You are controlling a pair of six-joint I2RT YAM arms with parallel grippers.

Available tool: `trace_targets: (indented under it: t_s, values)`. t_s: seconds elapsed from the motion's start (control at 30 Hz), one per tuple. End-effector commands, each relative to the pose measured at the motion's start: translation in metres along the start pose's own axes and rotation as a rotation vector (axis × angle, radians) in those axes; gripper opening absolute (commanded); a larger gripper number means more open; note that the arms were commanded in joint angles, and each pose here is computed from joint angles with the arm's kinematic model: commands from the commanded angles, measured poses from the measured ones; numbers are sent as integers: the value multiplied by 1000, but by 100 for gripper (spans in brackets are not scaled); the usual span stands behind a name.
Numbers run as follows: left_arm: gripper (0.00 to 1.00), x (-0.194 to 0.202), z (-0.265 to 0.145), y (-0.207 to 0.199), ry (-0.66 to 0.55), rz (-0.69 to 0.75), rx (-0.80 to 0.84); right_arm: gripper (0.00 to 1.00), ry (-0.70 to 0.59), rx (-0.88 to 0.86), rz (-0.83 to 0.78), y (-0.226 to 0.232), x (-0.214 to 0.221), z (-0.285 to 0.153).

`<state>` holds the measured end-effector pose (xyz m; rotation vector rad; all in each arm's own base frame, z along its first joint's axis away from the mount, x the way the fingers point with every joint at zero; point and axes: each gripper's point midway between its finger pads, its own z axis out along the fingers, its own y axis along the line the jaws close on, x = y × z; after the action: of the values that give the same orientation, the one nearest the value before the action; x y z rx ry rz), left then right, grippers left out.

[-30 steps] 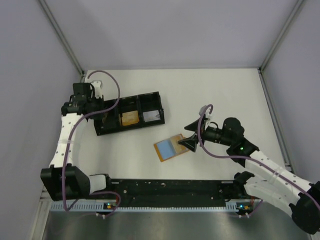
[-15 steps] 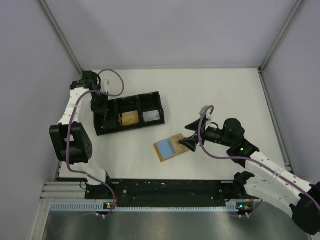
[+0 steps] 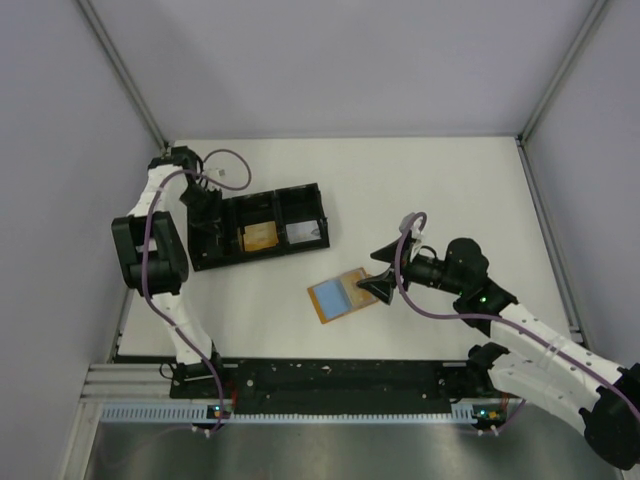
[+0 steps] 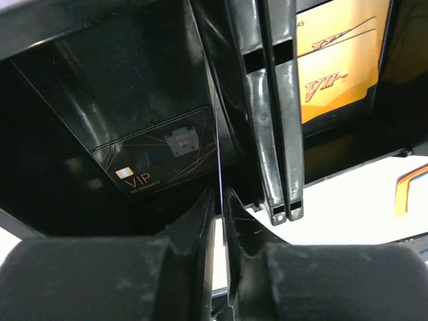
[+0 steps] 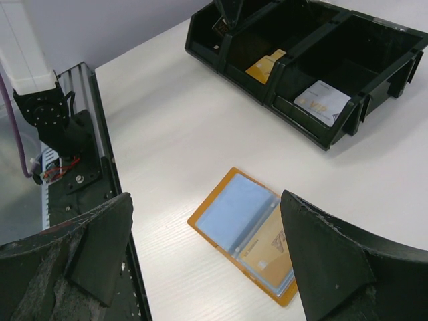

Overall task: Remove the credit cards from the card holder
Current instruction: Place the credit card in the storage box, then remove the credit card from the card holder.

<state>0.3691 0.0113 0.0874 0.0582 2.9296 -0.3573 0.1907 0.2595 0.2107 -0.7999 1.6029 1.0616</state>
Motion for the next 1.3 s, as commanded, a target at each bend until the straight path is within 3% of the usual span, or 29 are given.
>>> trace_targets:
  t_s: [0.0,0.37,0.7,1.0,1.17,1.27]
  values:
    - [18,-9,-5,-2,-16,7,32,90,-47,-17,-49,4,-12,3]
    - [29,-16,-29,32,-72,-29,-207,90,-51,-25,-51,6,-13,3]
    - [46,-35,-92,20,-294,-33,-252,90,-48,-19,-47,4,-11,3]
    - [58,-25,-135,-85,-619,54,22,90,-26,23,-18,-4,-7,6]
    - [63,10,-122,-165,-746,98,225,90,33,54,28,-13,9,10]
    - [64,39,-100,-210,-750,105,372,90,95,94,72,-23,25,14]
